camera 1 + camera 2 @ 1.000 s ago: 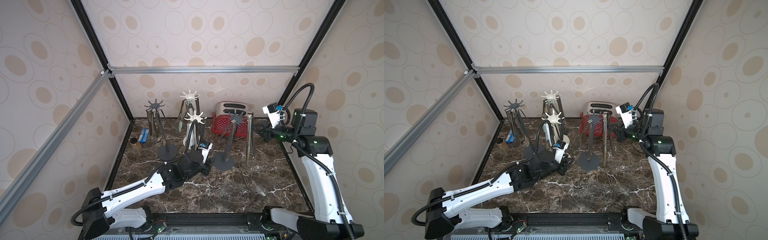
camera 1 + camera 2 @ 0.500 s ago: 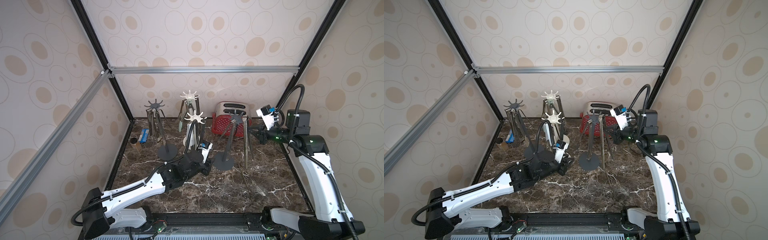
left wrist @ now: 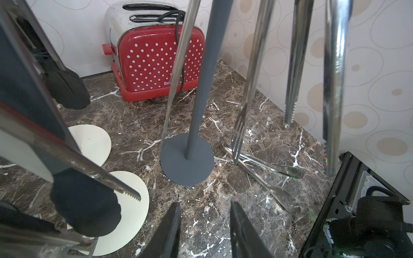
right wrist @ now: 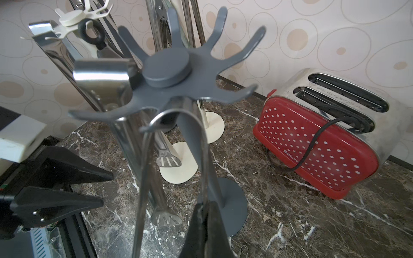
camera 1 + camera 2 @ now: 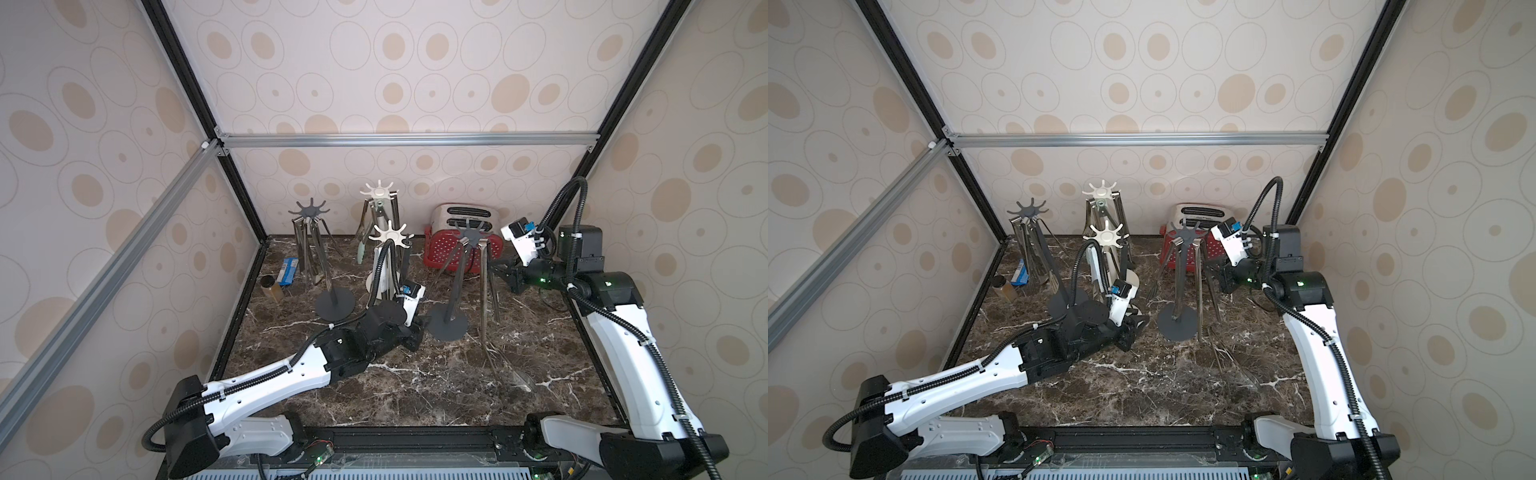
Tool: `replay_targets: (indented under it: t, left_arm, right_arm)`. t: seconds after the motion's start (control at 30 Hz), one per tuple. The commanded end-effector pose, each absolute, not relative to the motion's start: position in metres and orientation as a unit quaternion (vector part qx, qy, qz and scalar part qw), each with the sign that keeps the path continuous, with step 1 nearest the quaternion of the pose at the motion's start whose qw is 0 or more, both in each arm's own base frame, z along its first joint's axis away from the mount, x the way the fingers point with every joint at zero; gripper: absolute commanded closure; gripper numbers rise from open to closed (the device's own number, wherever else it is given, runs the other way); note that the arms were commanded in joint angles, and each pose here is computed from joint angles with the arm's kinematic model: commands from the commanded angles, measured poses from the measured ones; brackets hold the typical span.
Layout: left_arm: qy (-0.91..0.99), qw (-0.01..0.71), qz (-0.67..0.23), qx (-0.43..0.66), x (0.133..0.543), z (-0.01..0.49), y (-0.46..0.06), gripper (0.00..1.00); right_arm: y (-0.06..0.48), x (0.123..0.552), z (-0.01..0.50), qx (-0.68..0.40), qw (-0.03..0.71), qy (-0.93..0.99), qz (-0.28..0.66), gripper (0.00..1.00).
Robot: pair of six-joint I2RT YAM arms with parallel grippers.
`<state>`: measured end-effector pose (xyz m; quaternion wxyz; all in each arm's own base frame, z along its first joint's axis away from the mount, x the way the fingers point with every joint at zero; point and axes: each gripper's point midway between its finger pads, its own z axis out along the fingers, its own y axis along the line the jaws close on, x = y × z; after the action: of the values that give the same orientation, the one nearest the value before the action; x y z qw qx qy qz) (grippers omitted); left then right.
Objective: Hang food tongs on kitchen utensil racks
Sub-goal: Hang the food tongs on the rack.
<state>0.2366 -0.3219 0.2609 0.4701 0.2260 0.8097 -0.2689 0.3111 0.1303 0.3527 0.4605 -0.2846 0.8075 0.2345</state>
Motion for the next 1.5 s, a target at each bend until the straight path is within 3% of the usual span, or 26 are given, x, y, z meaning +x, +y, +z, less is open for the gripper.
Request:
replay_targets:
  t: [0.0,0.3,0.57,0.93,1.1,1.47]
  left_arm:
    - [0.802,0.479,-0.284,0.215,0.236,0.272,-0.323,0.64]
    - [0.802,0.478,-0.286,0.215,0.236,0.272,-0.324,0.63]
    - [0.801,0.479,-0.288,0.214,0.235,0.274,-0.324,0.63]
    - [0.799,0.476,-0.289,0.228,0.231,0.283,-0.329,0.63]
    - [0.8,0.477,-0.248,0.266,0.22,0.289,-0.341,0.61]
    - [0.811,0.457,-0.23,0.282,0.201,0.291,-0.373,0.61]
  right_arm:
    - [0.131,0.303,0.339,-0.286,0.447,0.816,0.23,1.0]
    - [0.129,0.303,0.326,-0.278,0.438,0.824,0.228,1.0]
    - [0.128,0.305,0.325,-0.275,0.437,0.826,0.225,0.93]
    - [0.126,0.304,0.329,-0.274,0.442,0.826,0.219,0.78]
    - [0.124,0.302,0.331,-0.27,0.447,0.827,0.21,0.7]
    - [0.082,0.289,0.319,-0.17,0.458,0.864,0.126,0.51]
